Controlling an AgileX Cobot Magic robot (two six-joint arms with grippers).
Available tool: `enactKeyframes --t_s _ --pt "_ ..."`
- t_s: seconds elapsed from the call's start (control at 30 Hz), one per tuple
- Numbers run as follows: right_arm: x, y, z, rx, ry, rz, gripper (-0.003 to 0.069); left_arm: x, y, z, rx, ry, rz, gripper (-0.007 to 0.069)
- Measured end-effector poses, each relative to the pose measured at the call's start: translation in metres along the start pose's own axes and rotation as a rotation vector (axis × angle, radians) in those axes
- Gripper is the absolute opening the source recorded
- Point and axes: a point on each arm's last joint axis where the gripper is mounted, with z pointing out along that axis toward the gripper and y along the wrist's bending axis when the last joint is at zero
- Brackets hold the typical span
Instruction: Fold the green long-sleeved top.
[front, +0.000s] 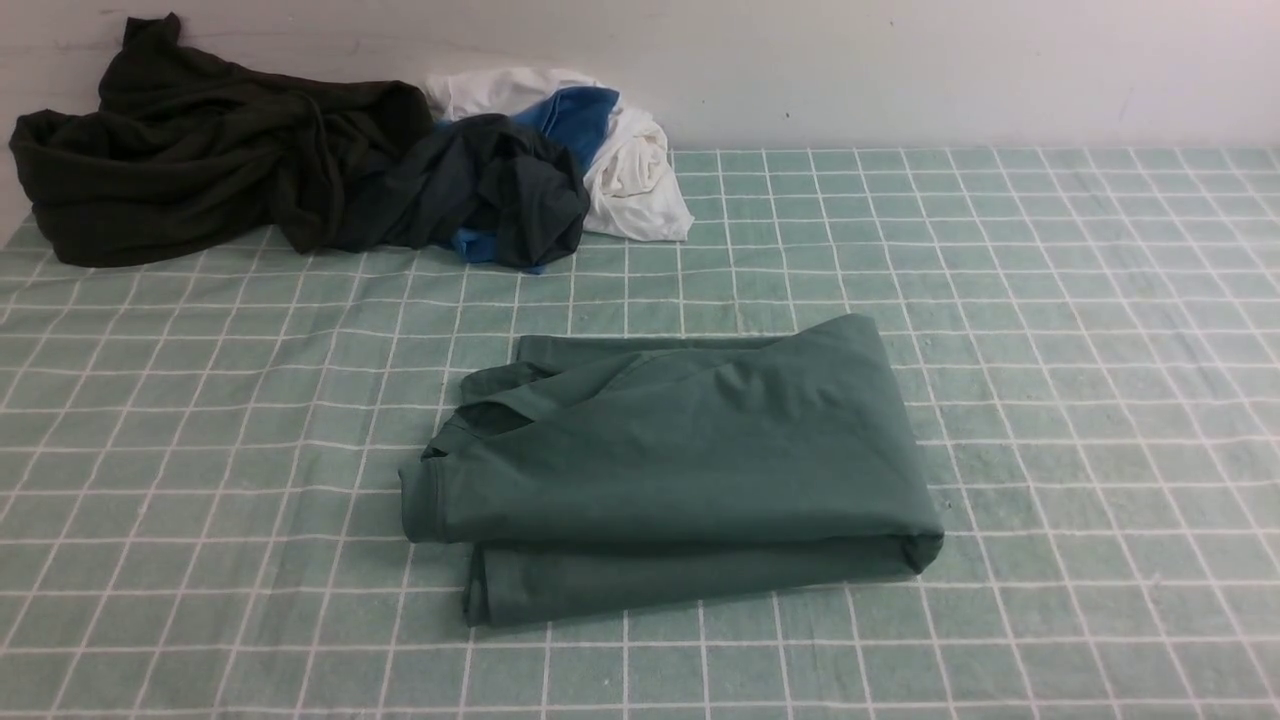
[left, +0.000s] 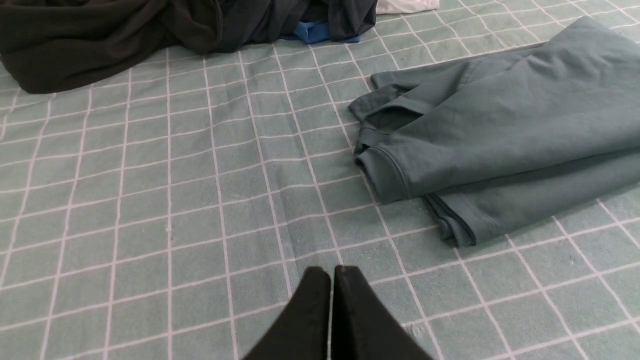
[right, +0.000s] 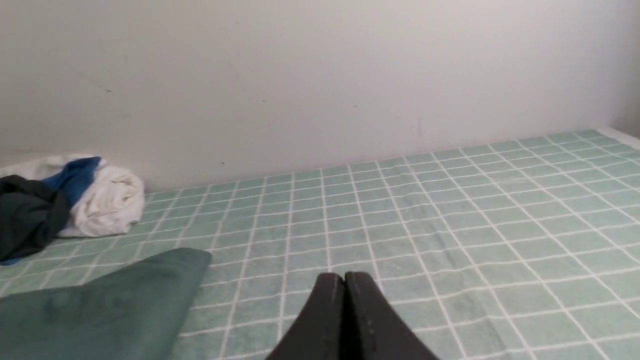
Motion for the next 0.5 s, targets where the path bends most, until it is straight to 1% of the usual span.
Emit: enactKeyframes --t_s 0.1,0.13,0.17,0.23,0.4,0.5 --pt "0.006 -0.002 -0.001 0.022 0.066 -0.020 -0.0014 0.000 0.000 0.000 0.000 0.000 0.000 -0.0003" --pt "0.013 -0.003 -0.001 0.034 0.137 -0.022 -0.0014 0.000 0.000 0.000 0.000 0.000 0.000 -0.0003" --pt "0.015 -0.003 -0.002 0.032 0.160 -0.016 -0.0014 0.000 0.000 0.000 0.000 0.000 0.000 -0.0003" --pt "0.015 -0.002 -0.002 0.020 0.168 -0.007 -0.0014 0.000 0.000 0.000 0.000 0.000 0.000 -0.0003" --pt "0.016 0.001 -0.002 -0.043 0.182 -0.007 -0.0014 0.000 0.000 0.000 0.000 0.000 0.000 -0.0003" --pt "0.016 0.001 -0.002 -0.044 0.185 -0.009 -0.0014 0.000 0.000 0.000 0.000 0.000 0.000 -0.0003"
